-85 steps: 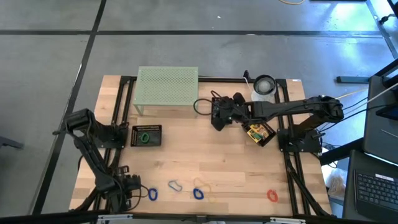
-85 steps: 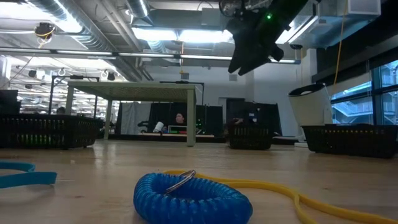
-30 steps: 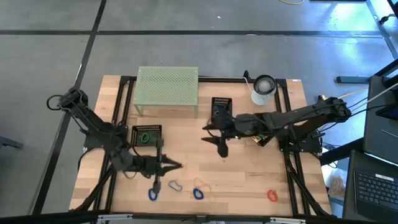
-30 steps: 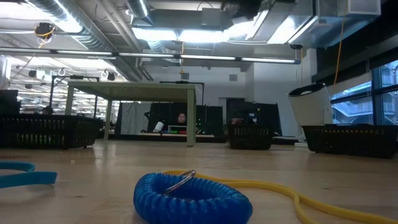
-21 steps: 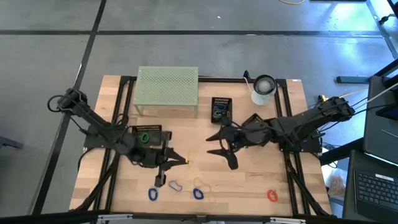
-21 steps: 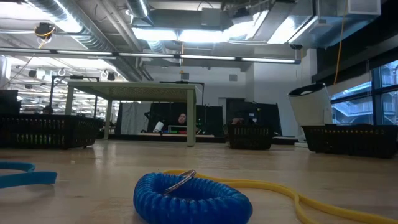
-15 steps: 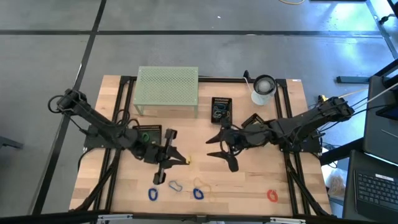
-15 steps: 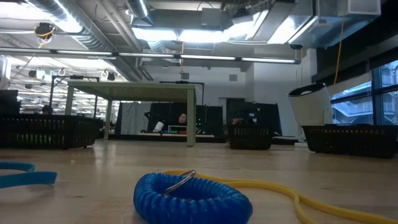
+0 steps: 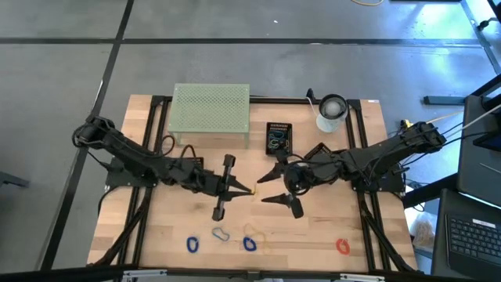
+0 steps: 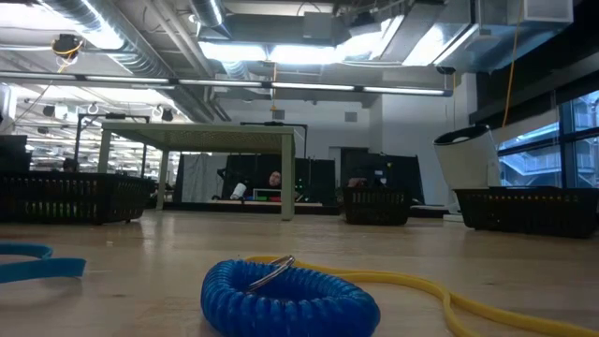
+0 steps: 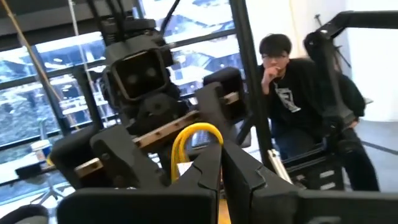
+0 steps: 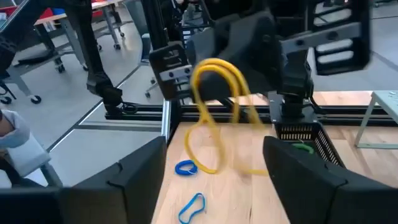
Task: Pick & Place Office Desk Supplies
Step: Put the yellow rubber band into the top black bin
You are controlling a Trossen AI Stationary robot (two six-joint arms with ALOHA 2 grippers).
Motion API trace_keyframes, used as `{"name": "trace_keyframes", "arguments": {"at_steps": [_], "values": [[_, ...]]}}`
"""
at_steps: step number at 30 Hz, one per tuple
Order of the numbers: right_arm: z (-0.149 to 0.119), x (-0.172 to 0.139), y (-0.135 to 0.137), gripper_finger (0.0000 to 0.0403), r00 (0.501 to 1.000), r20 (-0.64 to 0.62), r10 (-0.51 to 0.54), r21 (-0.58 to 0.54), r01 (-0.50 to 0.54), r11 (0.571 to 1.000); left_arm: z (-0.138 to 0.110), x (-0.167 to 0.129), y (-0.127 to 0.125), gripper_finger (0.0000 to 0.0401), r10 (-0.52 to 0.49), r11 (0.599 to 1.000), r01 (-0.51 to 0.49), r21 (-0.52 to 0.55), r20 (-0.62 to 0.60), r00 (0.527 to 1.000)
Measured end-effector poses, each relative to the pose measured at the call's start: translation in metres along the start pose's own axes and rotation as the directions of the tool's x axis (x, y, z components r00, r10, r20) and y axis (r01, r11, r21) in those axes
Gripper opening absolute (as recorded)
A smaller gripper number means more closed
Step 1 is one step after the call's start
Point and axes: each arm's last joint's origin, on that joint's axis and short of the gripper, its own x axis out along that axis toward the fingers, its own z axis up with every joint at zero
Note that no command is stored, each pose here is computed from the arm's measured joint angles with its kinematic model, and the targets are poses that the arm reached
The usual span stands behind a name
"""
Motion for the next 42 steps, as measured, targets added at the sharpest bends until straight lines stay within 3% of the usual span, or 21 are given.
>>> {"name": "trace_keyframes", "arguments": {"at_steps": [10,22,26,34,42], "values": [[0.001,0.0,-0.004,0.0308,0.995,0.019,-0.096,0.001,0.096,0.995,-0.008,0.007,0.02,0.0003,0.072,0.997,-0.072,0.008,0.009,0.997],[0.004,0.0,-0.01,0.029,0.993,0.043,-0.114,0.012,0.114,0.993,-0.01,0.008,0.036,0.0003,0.129,0.992,-0.129,0.016,0.023,0.991],[0.005,0.0,-0.012,0.0275,0.985,0.059,-0.163,0.019,0.162,0.987,-0.011,0.008,0.039,0.0003,0.137,0.99,-0.138,0.017,0.021,0.99],[0.005,0.0,-0.013,0.0207,0.975,0.064,-0.214,0.048,0.211,0.976,-0.011,0.008,0.039,0.0003,0.137,0.99,-0.137,0.018,0.021,0.99],[0.005,0.0,-0.013,0.0071,0.977,0.063,-0.205,0.05,0.202,0.978,-0.011,0.008,0.041,0.0003,0.142,0.99,-0.142,0.019,0.021,0.99]]}}
